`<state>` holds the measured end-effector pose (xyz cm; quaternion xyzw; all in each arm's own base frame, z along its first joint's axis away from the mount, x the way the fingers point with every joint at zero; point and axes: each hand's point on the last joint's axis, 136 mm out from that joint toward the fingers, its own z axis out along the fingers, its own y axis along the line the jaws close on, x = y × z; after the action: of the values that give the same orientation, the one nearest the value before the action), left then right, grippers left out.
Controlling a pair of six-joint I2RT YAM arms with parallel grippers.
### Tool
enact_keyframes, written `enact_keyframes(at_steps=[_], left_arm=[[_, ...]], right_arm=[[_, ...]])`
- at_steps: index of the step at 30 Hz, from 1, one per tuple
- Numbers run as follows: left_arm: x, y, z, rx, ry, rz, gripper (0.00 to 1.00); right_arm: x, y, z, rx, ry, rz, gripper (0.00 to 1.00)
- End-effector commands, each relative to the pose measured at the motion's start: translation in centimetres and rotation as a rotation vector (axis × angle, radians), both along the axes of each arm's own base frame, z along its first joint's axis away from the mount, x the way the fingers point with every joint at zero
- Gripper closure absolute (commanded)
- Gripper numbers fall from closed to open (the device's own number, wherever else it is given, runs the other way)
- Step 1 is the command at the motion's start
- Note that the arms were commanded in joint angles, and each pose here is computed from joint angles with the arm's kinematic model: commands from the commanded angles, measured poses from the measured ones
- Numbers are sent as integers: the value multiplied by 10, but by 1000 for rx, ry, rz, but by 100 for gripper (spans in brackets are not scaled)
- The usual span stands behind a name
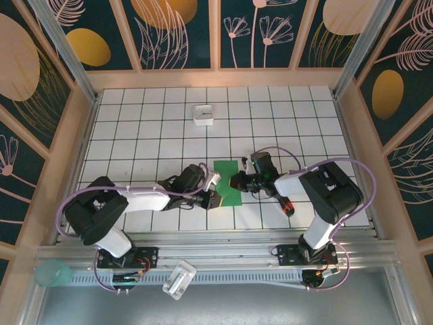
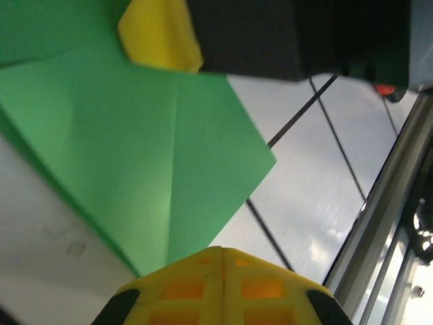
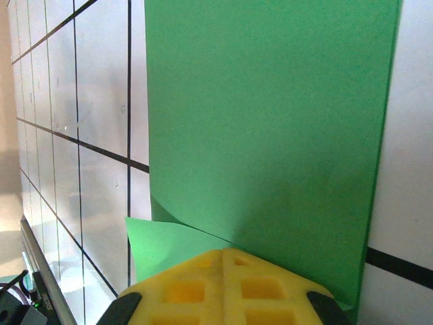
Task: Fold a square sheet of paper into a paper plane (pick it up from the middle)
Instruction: Fold the triangle a second time at the center of the table.
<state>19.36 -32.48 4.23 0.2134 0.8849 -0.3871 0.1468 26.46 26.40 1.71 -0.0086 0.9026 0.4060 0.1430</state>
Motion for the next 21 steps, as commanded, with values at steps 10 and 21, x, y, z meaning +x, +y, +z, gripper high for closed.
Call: enact_keyframes(at_steps=[10, 21], left_arm=[[-6, 19, -45, 121, 62, -7, 100], [-19, 37, -65, 176, 104, 2, 100]], right_arm=[[-26, -30, -48, -186, 144, -13, 100], [-14, 7, 22, 42, 50, 60, 95]])
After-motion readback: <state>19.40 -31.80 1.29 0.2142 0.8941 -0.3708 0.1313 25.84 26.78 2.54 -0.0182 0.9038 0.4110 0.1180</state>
